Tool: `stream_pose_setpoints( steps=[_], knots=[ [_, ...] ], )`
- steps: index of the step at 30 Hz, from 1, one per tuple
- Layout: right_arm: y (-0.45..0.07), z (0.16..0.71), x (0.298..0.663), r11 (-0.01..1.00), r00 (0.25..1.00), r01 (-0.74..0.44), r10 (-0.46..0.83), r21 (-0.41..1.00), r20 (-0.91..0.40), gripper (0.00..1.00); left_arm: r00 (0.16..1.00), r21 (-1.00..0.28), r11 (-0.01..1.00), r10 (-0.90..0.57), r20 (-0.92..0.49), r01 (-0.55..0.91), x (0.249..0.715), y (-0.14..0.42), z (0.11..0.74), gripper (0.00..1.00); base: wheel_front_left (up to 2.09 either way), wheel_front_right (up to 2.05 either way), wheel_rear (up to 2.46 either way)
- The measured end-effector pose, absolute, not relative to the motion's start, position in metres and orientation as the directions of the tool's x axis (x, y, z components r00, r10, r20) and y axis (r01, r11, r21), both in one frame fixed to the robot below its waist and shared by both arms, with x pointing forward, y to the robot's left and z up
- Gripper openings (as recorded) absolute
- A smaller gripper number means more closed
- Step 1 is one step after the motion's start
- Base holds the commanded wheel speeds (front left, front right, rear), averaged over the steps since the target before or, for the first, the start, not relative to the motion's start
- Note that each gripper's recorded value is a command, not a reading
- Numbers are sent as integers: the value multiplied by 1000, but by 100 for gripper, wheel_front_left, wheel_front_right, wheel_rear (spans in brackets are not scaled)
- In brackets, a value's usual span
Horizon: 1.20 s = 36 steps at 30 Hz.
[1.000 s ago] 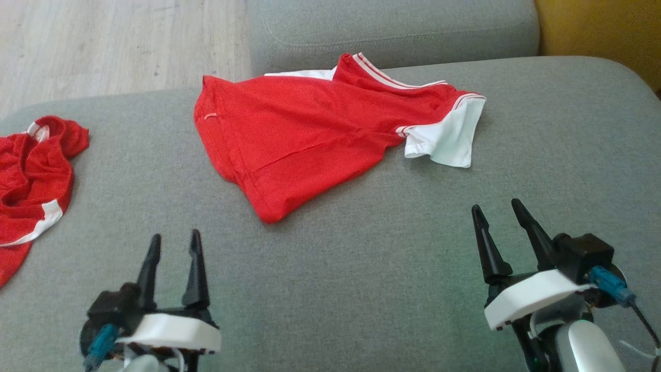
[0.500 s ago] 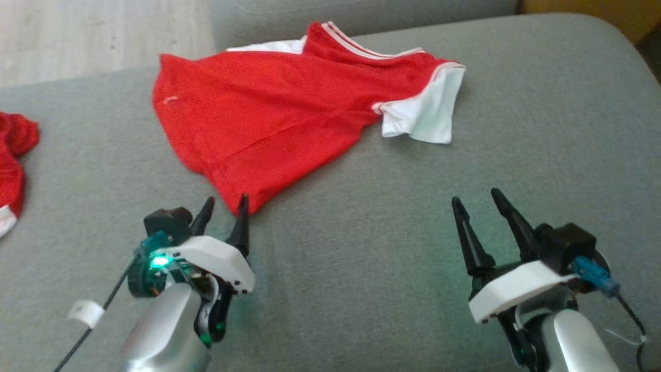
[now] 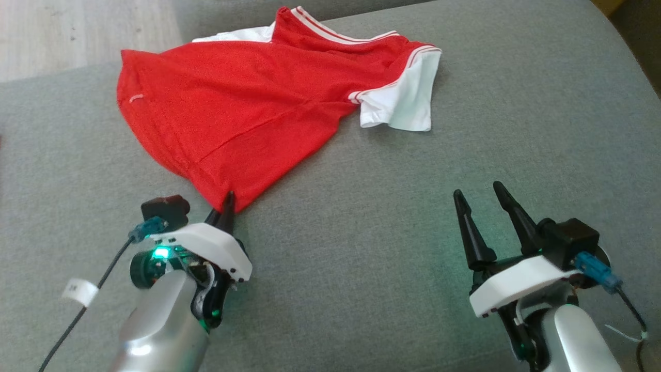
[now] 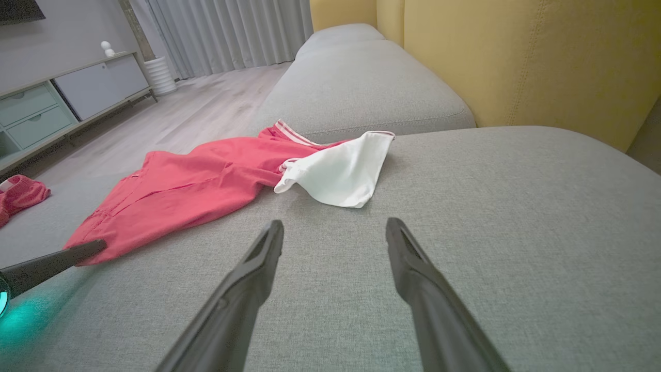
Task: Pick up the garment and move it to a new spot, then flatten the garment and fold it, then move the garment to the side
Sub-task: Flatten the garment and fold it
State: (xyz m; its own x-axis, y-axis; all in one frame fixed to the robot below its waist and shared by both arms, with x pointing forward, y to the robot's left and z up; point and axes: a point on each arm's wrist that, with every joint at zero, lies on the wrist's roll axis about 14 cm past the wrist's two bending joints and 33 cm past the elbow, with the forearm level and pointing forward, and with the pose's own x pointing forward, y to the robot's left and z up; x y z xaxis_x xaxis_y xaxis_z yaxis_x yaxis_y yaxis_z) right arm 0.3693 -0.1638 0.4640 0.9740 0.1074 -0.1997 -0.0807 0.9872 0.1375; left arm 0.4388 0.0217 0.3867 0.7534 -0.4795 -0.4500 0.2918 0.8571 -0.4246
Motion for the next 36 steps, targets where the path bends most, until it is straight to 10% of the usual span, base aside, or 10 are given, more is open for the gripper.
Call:
stream_pose_setpoints(
  steps=[9,28,29,30,31,36],
  knots=[
    [-154,468,377,983,973,-115,140,143,-183,100,792,-397,829,-525,-311,394,417,27,412,0,0,0,0],
    [-139,480,380,976,972,-162,183,145,-146,100,695,-126,945,-310,-649,303,305,145,366,0,0,0,0],
    [-140,480,379,976,973,-161,182,145,-146,100,711,-122,952,-292,-640,281,306,148,368,68,0,0,0],
    [-140,480,379,977,973,-160,180,144,-145,100,727,-124,958,-279,-627,261,308,151,371,68,0,0,0],
    [-140,481,379,977,973,-159,180,144,-145,100,732,-133,960,-275,-623,247,309,151,373,100,0,0,0],
    [-141,483,379,977,974,-157,177,143,-139,100,769,-220,957,-283,-573,188,314,147,381,100,0,0,0]
  ],
)
